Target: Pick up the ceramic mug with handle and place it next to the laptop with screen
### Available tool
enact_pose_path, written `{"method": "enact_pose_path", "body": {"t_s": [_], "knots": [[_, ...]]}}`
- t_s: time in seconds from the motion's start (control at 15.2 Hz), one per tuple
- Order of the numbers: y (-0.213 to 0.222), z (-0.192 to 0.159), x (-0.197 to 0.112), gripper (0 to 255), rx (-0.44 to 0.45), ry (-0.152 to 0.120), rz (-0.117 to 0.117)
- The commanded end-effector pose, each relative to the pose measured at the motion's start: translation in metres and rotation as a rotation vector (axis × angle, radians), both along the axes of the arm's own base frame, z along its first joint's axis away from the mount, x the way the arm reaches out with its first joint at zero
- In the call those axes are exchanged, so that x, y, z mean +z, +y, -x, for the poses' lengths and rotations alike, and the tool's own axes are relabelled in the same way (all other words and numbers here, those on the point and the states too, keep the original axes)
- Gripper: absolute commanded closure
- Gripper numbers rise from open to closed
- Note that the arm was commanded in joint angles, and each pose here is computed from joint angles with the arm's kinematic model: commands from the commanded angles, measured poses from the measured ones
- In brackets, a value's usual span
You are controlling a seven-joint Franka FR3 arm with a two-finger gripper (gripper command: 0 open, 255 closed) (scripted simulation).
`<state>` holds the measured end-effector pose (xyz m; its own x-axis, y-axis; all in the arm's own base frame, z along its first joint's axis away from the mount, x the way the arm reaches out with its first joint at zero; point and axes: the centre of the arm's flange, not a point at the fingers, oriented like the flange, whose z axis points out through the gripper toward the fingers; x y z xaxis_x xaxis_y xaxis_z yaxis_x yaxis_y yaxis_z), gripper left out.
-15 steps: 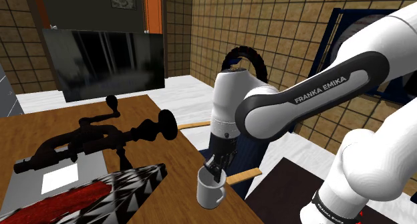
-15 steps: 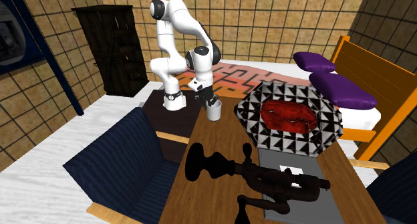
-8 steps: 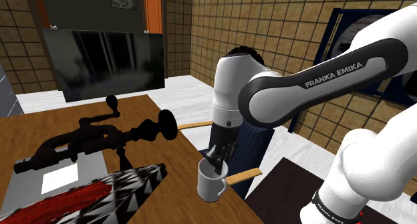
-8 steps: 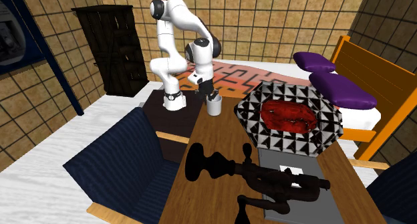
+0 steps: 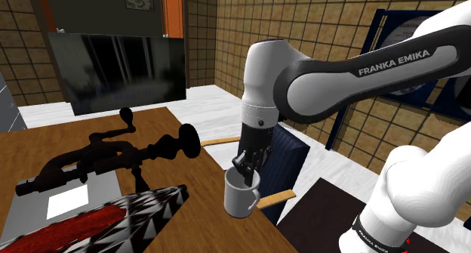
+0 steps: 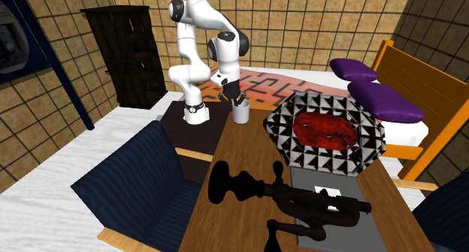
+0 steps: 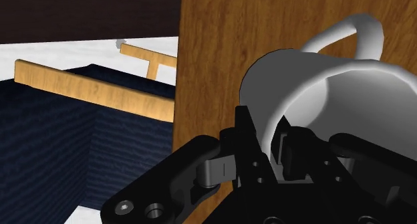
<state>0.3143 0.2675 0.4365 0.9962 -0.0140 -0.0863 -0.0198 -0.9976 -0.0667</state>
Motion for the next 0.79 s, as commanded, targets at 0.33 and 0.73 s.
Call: {"method": "enact_pose_path", "body": {"t_s": [0.33, 0.73], "knots": [[0.0, 0.0, 0.038, 255, 0.0, 0.0, 0.0], [0.0, 0.0, 0.07, 255, 0.0, 0.0, 0.0]]}}
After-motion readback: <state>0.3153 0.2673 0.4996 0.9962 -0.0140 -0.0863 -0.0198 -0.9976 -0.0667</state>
